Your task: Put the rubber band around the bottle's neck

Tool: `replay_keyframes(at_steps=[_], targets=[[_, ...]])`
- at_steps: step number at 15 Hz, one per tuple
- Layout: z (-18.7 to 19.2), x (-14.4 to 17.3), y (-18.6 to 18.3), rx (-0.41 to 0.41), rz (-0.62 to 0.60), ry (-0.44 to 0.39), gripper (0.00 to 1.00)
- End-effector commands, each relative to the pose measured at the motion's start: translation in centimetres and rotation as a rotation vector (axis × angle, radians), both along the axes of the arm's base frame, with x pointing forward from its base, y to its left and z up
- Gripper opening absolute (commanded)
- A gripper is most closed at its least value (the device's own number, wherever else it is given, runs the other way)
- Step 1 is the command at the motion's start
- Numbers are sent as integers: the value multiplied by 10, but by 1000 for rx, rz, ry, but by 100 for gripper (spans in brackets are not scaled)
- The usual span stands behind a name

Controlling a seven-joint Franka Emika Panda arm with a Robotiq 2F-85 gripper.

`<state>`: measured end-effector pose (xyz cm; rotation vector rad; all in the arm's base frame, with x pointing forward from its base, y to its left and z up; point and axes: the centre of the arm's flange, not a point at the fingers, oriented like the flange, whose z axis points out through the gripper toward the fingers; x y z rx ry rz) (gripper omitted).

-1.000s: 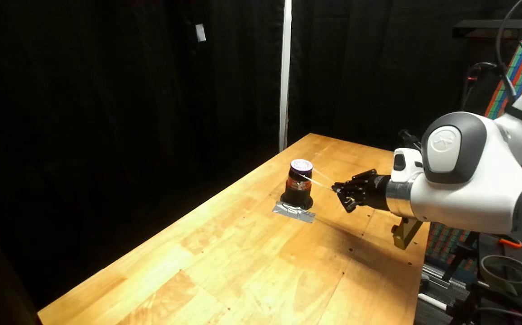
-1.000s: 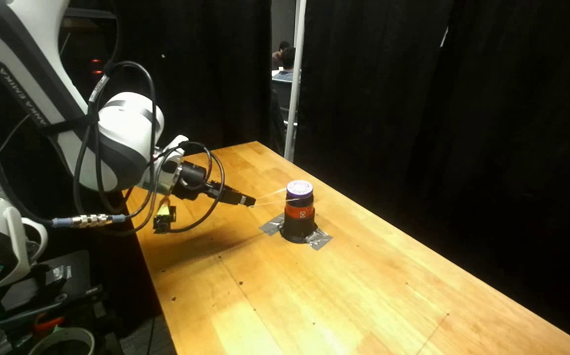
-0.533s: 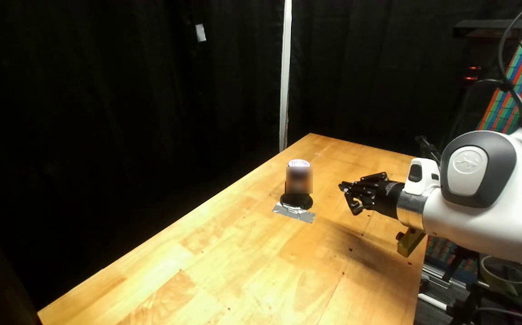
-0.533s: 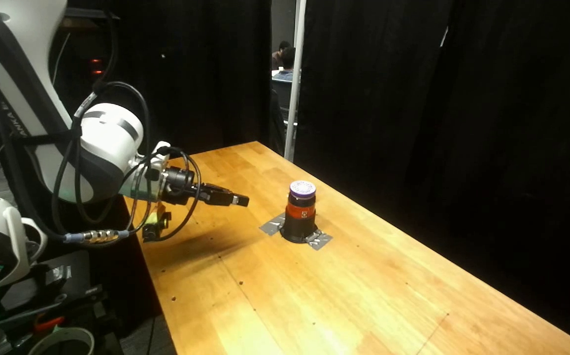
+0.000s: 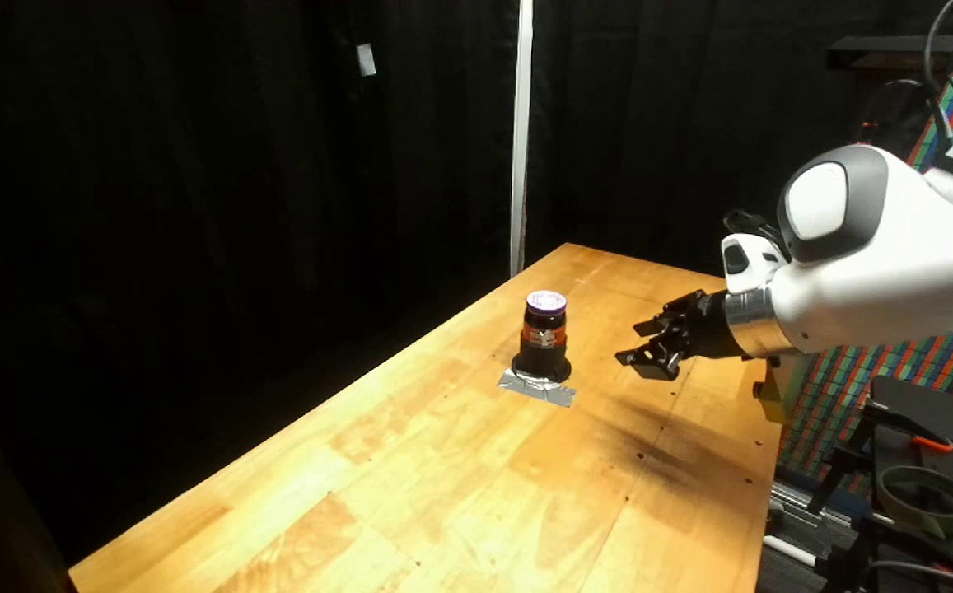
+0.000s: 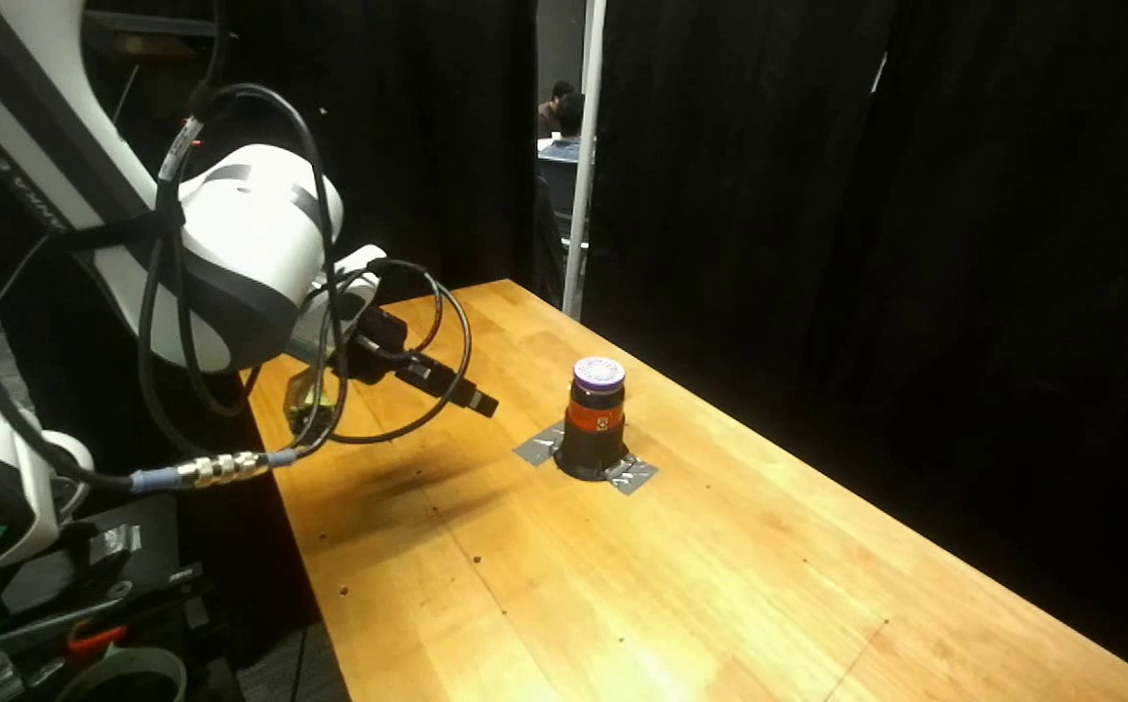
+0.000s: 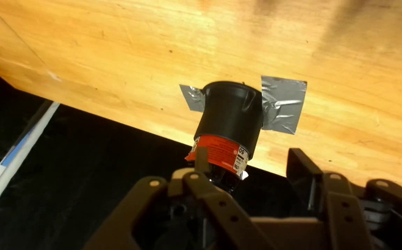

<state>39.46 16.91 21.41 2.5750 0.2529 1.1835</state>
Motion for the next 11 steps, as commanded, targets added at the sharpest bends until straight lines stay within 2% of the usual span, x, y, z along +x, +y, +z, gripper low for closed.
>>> replay_keyframes(at_steps=[1,2,3,6,11], targets=[[80,26,-13,-35,27,186,92],[87,28,-20,-37,28,227,99],[92,30,-28,-36,21,253,100],[95,38,-46,-39,3,340,100],[103,47,-50,-21,-24,438,100]])
